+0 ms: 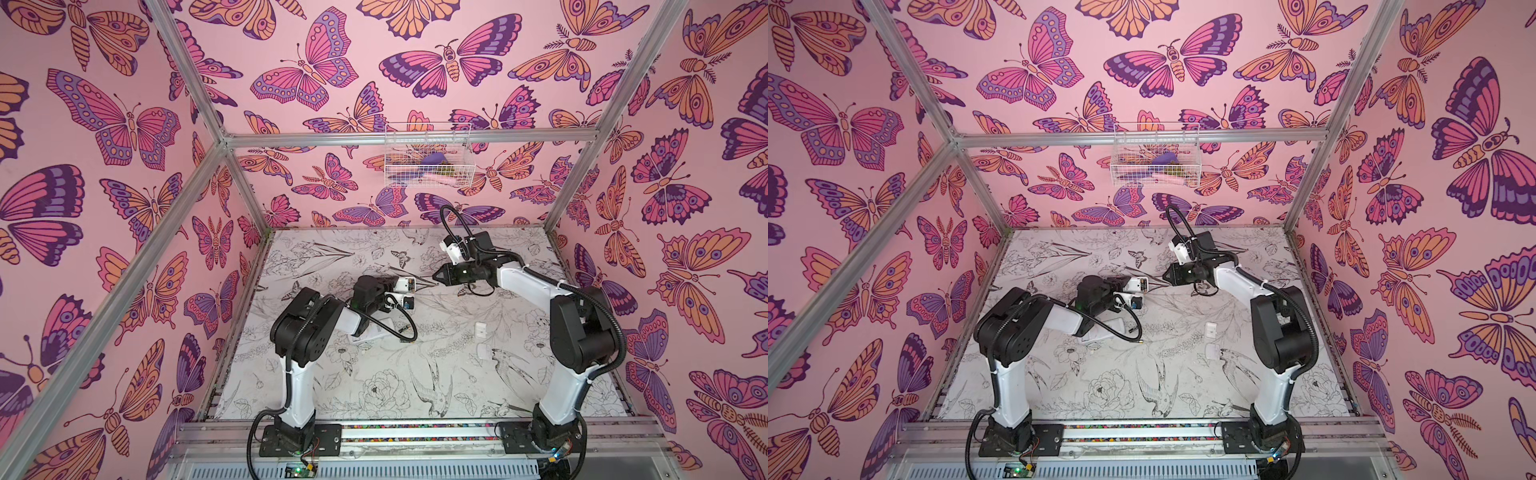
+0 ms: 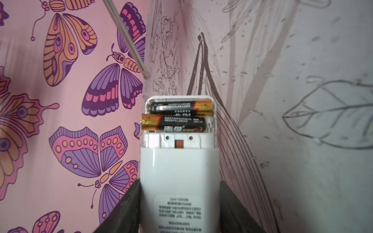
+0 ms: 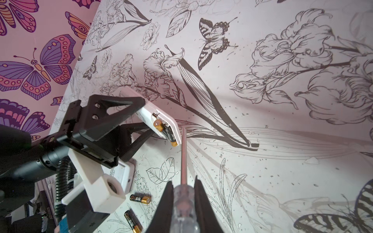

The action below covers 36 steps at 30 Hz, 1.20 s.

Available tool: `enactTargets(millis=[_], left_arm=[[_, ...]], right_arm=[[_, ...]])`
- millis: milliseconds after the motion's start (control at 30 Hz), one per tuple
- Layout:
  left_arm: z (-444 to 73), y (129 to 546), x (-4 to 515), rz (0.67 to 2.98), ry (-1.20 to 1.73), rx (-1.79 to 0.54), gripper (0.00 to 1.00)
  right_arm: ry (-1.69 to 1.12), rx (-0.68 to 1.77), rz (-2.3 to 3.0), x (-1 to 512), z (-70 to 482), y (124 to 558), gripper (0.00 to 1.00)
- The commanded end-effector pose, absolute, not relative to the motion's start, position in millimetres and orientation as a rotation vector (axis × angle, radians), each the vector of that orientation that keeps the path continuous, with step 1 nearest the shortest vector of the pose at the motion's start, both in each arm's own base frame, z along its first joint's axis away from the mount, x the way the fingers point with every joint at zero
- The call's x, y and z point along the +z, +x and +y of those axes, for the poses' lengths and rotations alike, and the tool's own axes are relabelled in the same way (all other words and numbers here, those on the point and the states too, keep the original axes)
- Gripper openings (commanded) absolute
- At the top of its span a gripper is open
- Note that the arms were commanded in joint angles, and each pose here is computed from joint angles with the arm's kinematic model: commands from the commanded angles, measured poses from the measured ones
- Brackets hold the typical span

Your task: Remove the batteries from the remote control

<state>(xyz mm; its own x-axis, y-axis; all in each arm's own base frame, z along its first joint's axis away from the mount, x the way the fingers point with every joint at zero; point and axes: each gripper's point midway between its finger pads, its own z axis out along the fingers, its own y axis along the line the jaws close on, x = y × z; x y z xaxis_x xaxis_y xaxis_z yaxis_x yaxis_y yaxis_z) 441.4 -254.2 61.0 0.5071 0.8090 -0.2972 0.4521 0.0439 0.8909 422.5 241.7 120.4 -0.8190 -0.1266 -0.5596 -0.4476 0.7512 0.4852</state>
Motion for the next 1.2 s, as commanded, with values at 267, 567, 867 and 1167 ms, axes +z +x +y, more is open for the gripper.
enactTargets(millis=[267,567,867,1167], left_arm=[[-258.5,443.5,61.6,1.007,1.487,0.443,0.04],[-263.6,443.0,56.7,0.987,1.478,0.444,0.04],[-265.5,446.6,59.2,0.993,1.485,0.44,0.04],[-261.9,455.5,61.3,0.658,1.715,0.814,0.0]], right_arm=[[-0.471,0.926,2.443,111.0,259.1,406.4,0.0],[-0.482,0.936,2.332,134.3,274.7,423.7,0.0],[-0.499,0.934,2.34,131.7,282.7,436.8,0.0],[-0.55,0.925,2.439,108.6,276.4,405.1,0.0]])
